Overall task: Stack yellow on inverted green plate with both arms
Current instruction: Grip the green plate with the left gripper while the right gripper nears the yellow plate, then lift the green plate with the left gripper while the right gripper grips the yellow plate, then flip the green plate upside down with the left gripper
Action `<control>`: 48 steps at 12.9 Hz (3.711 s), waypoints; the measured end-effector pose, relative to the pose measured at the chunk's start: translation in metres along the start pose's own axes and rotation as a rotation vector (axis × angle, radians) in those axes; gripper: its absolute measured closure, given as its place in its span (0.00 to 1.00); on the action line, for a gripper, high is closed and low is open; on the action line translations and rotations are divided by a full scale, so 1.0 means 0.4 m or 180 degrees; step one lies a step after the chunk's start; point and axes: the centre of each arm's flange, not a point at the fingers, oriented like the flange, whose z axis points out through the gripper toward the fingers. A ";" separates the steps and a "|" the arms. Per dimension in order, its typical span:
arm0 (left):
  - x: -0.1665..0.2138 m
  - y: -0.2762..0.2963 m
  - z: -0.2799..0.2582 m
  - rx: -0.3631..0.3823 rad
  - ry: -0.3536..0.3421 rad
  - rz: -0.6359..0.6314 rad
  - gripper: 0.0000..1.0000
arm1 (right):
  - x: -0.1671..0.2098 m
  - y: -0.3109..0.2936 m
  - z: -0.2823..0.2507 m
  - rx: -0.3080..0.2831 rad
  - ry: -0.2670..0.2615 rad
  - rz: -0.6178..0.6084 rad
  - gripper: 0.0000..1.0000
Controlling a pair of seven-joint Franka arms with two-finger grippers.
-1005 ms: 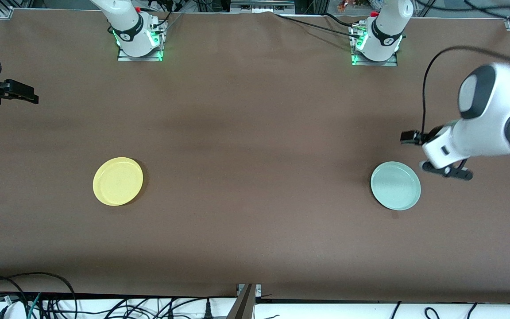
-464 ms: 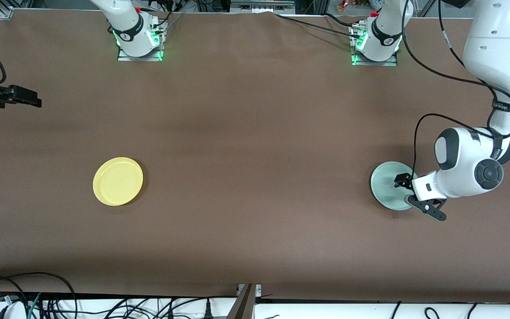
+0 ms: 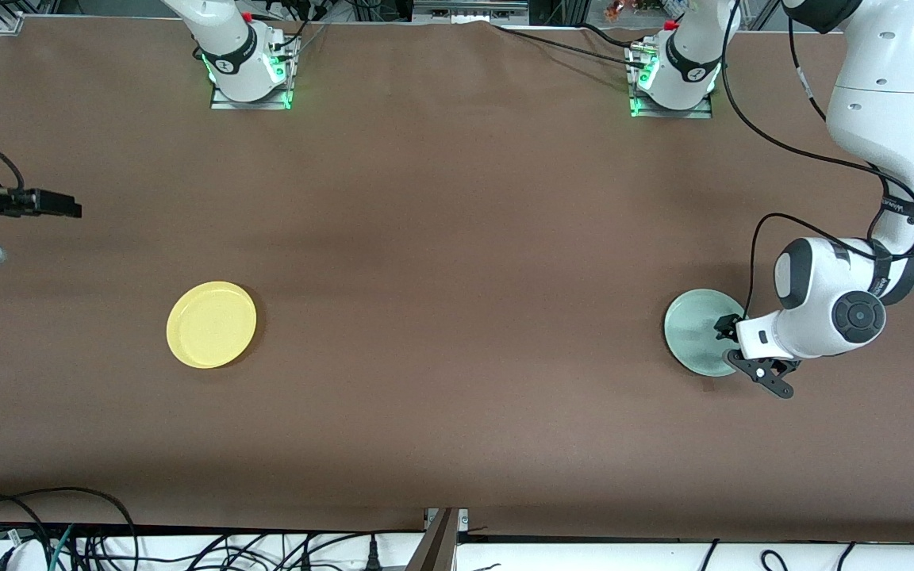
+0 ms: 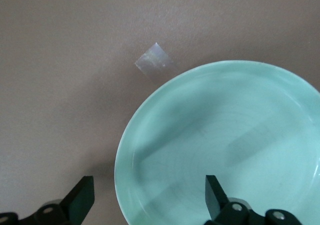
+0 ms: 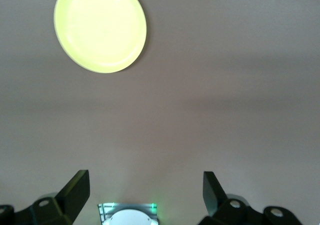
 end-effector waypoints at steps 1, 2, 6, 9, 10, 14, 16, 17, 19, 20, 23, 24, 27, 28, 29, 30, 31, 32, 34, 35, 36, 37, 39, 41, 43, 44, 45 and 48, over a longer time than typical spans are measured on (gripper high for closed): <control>-0.002 0.000 0.007 -0.0006 -0.0012 0.0041 0.04 | 0.017 0.011 0.022 0.0002 -0.0019 0.0020 0.00; -0.001 0.001 0.013 -0.0013 -0.0019 0.0115 0.11 | 0.033 0.015 0.038 -0.0003 -0.0002 0.0026 0.00; -0.007 -0.001 0.029 -0.0036 -0.0039 0.0189 0.60 | 0.134 0.005 0.137 0.0082 0.0145 0.0018 0.00; -0.009 -0.011 0.021 -0.0023 -0.0017 0.0193 0.89 | 0.221 -0.009 0.267 0.0157 0.0136 0.0016 0.00; -0.004 -0.010 0.012 -0.0019 -0.0006 0.0206 0.91 | 0.241 -0.016 0.302 0.0214 0.0126 0.0026 0.00; 0.095 0.131 -0.135 -0.0218 -0.0199 0.0539 0.96 | 0.320 -0.025 0.415 0.0342 0.0327 0.0101 0.00; 0.169 0.239 -0.270 -0.0033 -0.0323 0.0788 0.97 | 0.366 -0.024 0.480 0.0397 0.0503 0.0174 0.00; 0.199 0.289 -0.329 0.0125 -0.0428 0.0843 0.97 | 0.382 -0.025 0.511 0.0448 0.0556 0.0219 0.00; 0.259 0.414 -0.425 0.0445 -0.0649 0.0825 0.97 | 0.402 -0.027 0.555 0.0500 0.0602 0.0276 0.00; 0.289 0.499 -0.456 0.0634 -0.0766 0.0795 0.97 | 0.408 -0.026 0.568 0.0505 0.0623 0.0290 0.00; 0.350 0.800 -0.480 0.1501 -0.1005 0.0585 0.97 | 0.419 -0.034 0.596 0.0665 0.0653 0.0395 0.00; 0.357 0.892 -0.473 0.1803 -0.1053 0.0519 0.97 | 0.421 -0.038 0.612 0.0725 0.0633 0.0432 0.00; 0.361 1.130 -0.401 0.2541 -0.1022 0.0289 0.97 | 0.426 -0.041 0.646 0.0769 0.0592 0.0469 0.00; 0.359 1.198 -0.364 0.2817 -0.0959 0.0201 0.97 | 0.426 -0.041 0.653 0.0771 0.0578 0.0469 0.00; 0.356 1.266 -0.326 0.3164 -0.0854 0.0153 0.97 | 0.424 -0.042 0.659 0.0770 0.0565 0.0448 0.00; 0.350 1.332 -0.288 0.3439 -0.0755 0.0152 0.97 | 0.423 -0.043 0.664 0.0768 0.0556 0.0414 0.00; 0.343 1.391 -0.248 0.3689 -0.0635 0.0149 0.97 | 0.421 -0.043 0.668 0.0768 0.0544 0.0392 0.00; 0.341 1.439 -0.214 0.3917 -0.0472 0.0150 0.97 | 0.418 -0.044 0.671 0.0775 0.0511 0.0382 0.00; 0.338 1.516 -0.157 0.4205 -0.0266 0.0157 0.97 | 0.411 -0.048 0.678 0.0799 0.0415 0.0363 0.00; 0.338 1.543 -0.129 0.4308 -0.0198 0.0138 0.97 | 0.408 -0.049 0.680 0.0809 0.0374 0.0353 0.00; 0.339 1.570 -0.102 0.4411 -0.0109 0.0113 0.97 | 0.404 -0.051 0.682 0.0821 0.0326 0.0343 0.00; 0.340 1.595 -0.081 0.4491 -0.0031 0.0096 0.97 | 0.401 -0.051 0.682 0.0828 0.0300 0.0339 0.00; 0.339 1.636 -0.058 0.4550 0.0113 0.0006 0.97 | 0.398 -0.046 0.683 0.0834 0.0264 0.0331 0.00; 0.332 1.656 -0.020 0.4570 0.0306 -0.0163 0.97 | 0.393 -0.034 0.687 0.0841 0.0237 0.0264 0.06; 0.325 1.669 -0.008 0.4611 0.0402 -0.0286 0.97 | 0.388 -0.005 0.689 0.0850 0.0246 0.0201 0.32; 0.324 1.675 -0.009 0.4592 0.0440 -0.0326 0.97 | 0.386 0.008 0.689 0.0855 0.0251 0.0203 0.44; 0.323 1.679 -0.008 0.4573 0.0467 -0.0370 0.96 | 0.385 0.015 0.689 0.0857 0.0255 0.0203 0.56; 0.322 1.738 -0.008 0.4192 0.0564 -0.0413 0.68 | 0.386 0.007 0.688 0.0865 0.0251 0.0178 0.93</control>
